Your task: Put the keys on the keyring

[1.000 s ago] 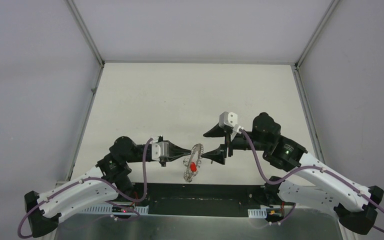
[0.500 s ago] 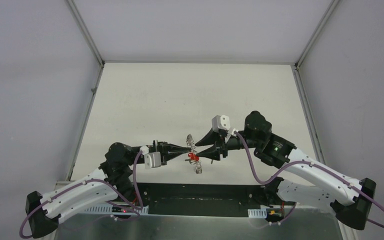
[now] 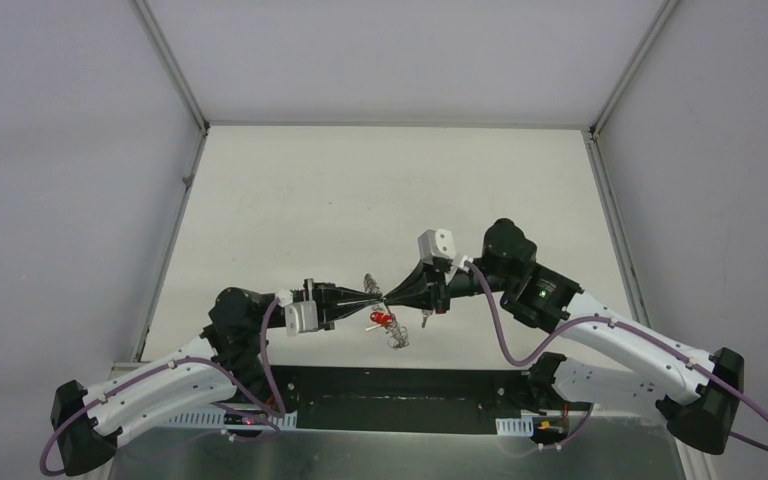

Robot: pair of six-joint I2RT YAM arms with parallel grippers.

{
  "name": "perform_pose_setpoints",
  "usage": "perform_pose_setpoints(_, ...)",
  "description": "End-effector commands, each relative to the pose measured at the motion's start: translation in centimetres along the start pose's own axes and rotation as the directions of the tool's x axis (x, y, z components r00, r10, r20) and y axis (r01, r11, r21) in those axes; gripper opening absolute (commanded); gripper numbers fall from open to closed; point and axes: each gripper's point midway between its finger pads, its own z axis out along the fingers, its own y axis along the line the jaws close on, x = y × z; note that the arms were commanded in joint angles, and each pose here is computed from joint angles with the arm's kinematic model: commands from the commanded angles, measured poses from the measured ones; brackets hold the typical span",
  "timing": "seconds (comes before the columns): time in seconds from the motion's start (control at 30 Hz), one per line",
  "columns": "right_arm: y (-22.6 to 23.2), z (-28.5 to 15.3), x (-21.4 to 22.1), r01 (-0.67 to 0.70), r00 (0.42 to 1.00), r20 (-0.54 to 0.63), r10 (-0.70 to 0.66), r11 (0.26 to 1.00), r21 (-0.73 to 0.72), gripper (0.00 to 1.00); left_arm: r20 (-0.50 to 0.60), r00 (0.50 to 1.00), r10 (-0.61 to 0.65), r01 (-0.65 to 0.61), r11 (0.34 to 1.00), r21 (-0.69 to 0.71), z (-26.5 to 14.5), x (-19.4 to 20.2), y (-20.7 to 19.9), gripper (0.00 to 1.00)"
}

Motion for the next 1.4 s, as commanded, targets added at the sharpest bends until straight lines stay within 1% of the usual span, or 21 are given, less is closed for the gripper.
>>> perform_pose_setpoints(0.0,0.1,0.0,-1.4,0.035,0.999,0.040,-0.035,0.999,-0.011,0.00,0.081,0.996,0.045,-0.042,0.999,-0.032,0.1,-2.4,0.7,0.00)
perform_pose_setpoints(0.03,0.2,-0.1,-1.2,0.034,0.999,0.034,-0.034,0.999,-0.010,0.00,0.073,0.997,0.039,-0.036,0.999,-0.034,0.0,-2.3,0.7,0.01)
perform_pose_setpoints(0.07,0.2,-0.2,-1.2,0.035,0.999,0.029,-0.035,0.999,-0.005,0.00,0.061,0.998,0.031,-0.029,0.999,-0.037,0.0,-2.1,0.7,0.09)
perform_pose_setpoints(0.2,0.4,-0.8,-0.7,0.033,0.999,-0.008,-0.033,0.999,0.008,0.00,-0.009,1.000,0.004,-0.005,0.998,-0.062,-0.7,-1.5,1.1,0.30)
perform_pose_setpoints(0.27,0.4,-1.1,-0.5,0.028,0.999,-0.034,-0.028,1.000,0.013,0.00,-0.059,0.998,-0.010,0.006,0.998,-0.064,-1.1,-1.0,1.1,0.35)
perform_pose_setpoints(0.33,0.6,-1.3,-0.1,0.012,0.998,-0.069,-0.011,1.000,0.009,0.00,-0.105,0.994,-0.025,0.019,0.998,-0.059,-1.3,-0.6,1.0,0.37)
perform_pose_setpoints(0.57,0.3,-1.5,0.7,-0.101,0.974,-0.202,0.105,0.994,0.028,0.00,-0.230,0.969,-0.092,0.095,0.995,0.000,-1.4,1.0,0.0,0.38)
perform_pose_setpoints(0.67,-0.1,-1.4,1.5,-0.172,0.944,-0.275,0.183,0.983,0.062,0.00,-0.265,0.957,-0.121,0.135,0.990,0.038,-1.0,1.6,-0.5,0.38)
perform_pose_setpoints(0.77,-0.3,-1.3,1.9,-0.219,0.916,-0.328,0.231,0.973,0.072,0.00,-0.292,0.945,-0.146,0.173,0.983,0.068,-0.6,2.1,-0.9,0.38)
perform_pose_setpoints(0.9,-0.4,-1.0,2.3,-0.270,0.885,-0.370,0.281,0.959,0.082,0.00,-0.309,0.936,-0.168,0.204,0.975,0.087,0.0,2.5,-1.1,0.38)
perform_pose_setpoints(1.0,-0.3,-0.8,2.6,-0.297,0.873,-0.384,0.301,0.952,0.073,0.00,-0.319,0.930,-0.181,0.219,0.972,0.087,0.2,2.8,-1.1,0.38)
perform_pose_setpoints(1.1,-0.3,-0.5,2.5,-0.307,0.872,-0.381,0.308,0.949,0.067,0.00,-0.327,0.924,-0.196,0.236,0.968,0.089,0.3,3.0,-1.3,0.36)
perform_pose_setpoints(1.23,-0.4,-0.2,2.3,-0.304,0.878,-0.369,0.305,0.951,0.064,0.00,-0.344,0.912,-0.222,0.267,0.959,0.089,0.4,3.5,-1.5,0.27)
perform_pose_setpoints(1.37,-0.6,0.0,2.1,-0.306,0.880,-0.361,0.307,0.950,0.063,0.00,-0.348,0.902,-0.254,0.303,0.949,0.092,0.8,3.8,-1.8,0.26)
